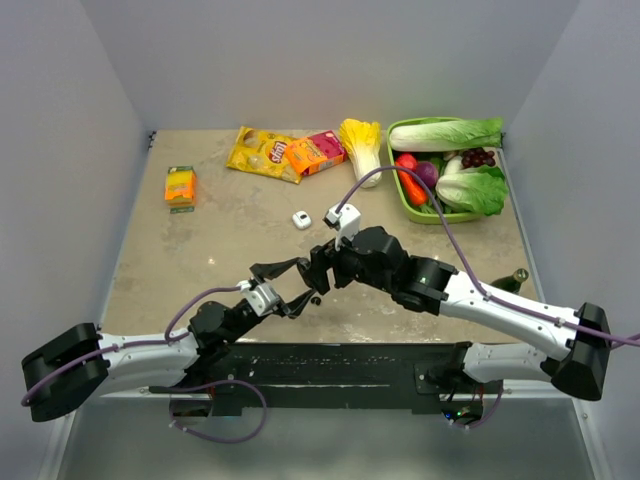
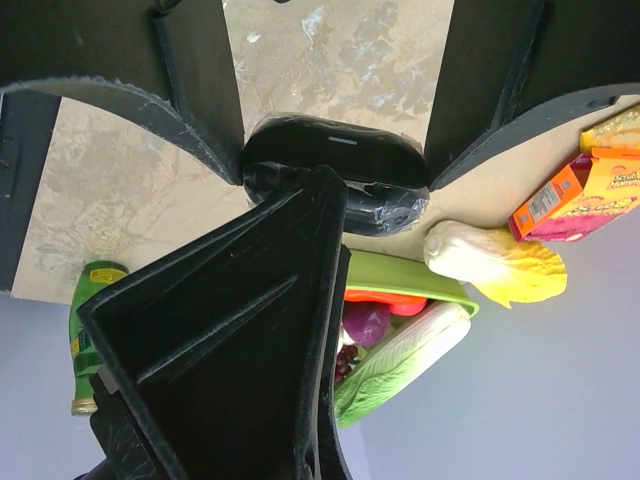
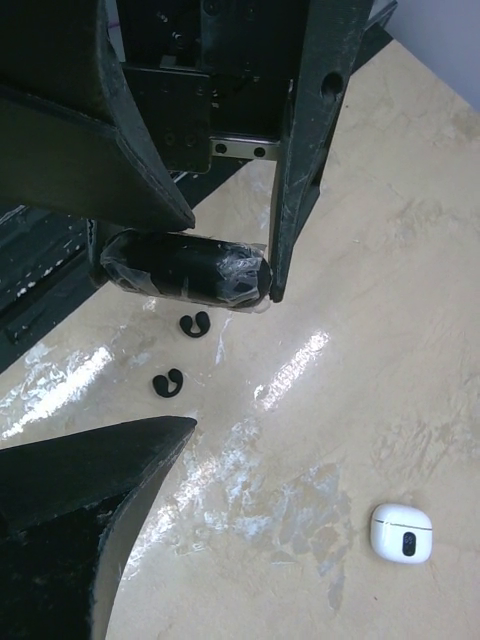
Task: Insert the wireless bluetooth earbuds into the charging case
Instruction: Open the charging case, then adjust the charging case, then pick up the earbud from the center of the board.
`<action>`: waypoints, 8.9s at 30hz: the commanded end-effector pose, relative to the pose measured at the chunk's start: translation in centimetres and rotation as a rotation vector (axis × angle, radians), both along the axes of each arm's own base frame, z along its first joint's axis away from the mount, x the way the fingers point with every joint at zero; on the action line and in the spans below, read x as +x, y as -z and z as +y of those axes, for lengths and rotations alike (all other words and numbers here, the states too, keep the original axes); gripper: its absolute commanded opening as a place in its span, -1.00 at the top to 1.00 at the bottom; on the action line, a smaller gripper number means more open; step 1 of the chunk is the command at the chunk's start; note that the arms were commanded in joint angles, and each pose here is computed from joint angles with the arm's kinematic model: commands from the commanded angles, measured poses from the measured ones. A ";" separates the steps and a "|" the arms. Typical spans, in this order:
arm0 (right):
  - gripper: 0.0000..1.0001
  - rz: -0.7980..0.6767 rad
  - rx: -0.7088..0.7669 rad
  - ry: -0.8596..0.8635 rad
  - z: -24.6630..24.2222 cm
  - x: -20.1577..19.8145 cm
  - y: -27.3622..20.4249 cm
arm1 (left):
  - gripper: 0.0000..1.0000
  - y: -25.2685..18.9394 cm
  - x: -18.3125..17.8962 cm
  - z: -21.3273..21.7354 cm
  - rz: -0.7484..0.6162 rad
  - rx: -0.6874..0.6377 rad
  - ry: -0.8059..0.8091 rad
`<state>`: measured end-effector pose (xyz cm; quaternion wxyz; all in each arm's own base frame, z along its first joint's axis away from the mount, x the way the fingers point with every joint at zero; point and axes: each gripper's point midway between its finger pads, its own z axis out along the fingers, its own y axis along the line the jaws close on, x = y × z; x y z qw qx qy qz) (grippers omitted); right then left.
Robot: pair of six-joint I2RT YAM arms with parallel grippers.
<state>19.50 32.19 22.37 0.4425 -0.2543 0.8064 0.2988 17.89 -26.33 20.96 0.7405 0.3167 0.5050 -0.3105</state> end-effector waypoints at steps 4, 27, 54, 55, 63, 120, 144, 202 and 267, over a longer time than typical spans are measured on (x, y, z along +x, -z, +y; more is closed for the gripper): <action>-0.50 -0.011 0.020 0.064 -1.7 1.2 -0.7 | 1.00 -3.4 -0.1 0.4 -0.069 -0.085 -0.016; -0.29 -0.020 0.249 -0.001 -1.4 0.4 -4.2 | 1.00 -3.7 0.0 0.2 -0.065 -0.096 -0.022; 0.43 0.065 0.224 -0.076 -0.1 0.3 -1.2 | 1.00 -4.4 -0.2 0.3 -0.076 -0.115 -0.026; 0.47 0.060 0.225 -0.075 -0.2 0.3 -1.3 | 1.00 -4.4 -0.1 0.3 -0.073 -0.117 -0.027; 1.00 -0.065 0.167 -0.064 -1.5 1.0 -3.8 | 0.01 -1.8 1.1 -1.3 0.060 -0.026 -0.045; 1.00 -0.411 -0.273 -0.443 -3.5 -5.4 -4.4 | -0.33 -3.5 -5.6 -5.9 0.290 -0.032 0.605; 1.00 -0.399 -0.276 -0.448 -3.3 -5.5 -3.9 | 0.56 -3.1 -5.9 -6.0 0.282 -0.029 0.626; 1.00 0.171 -0.057 -0.100 -0.9 -1.8 14.6 | 1.00 -2.2 -4.3 2.9 0.198 -0.275 0.243; 0.03 0.230 -0.192 -0.008 -0.3 2.1 20.5 | 1.00 -0.3 -4.0 2.7 0.249 -0.239 0.230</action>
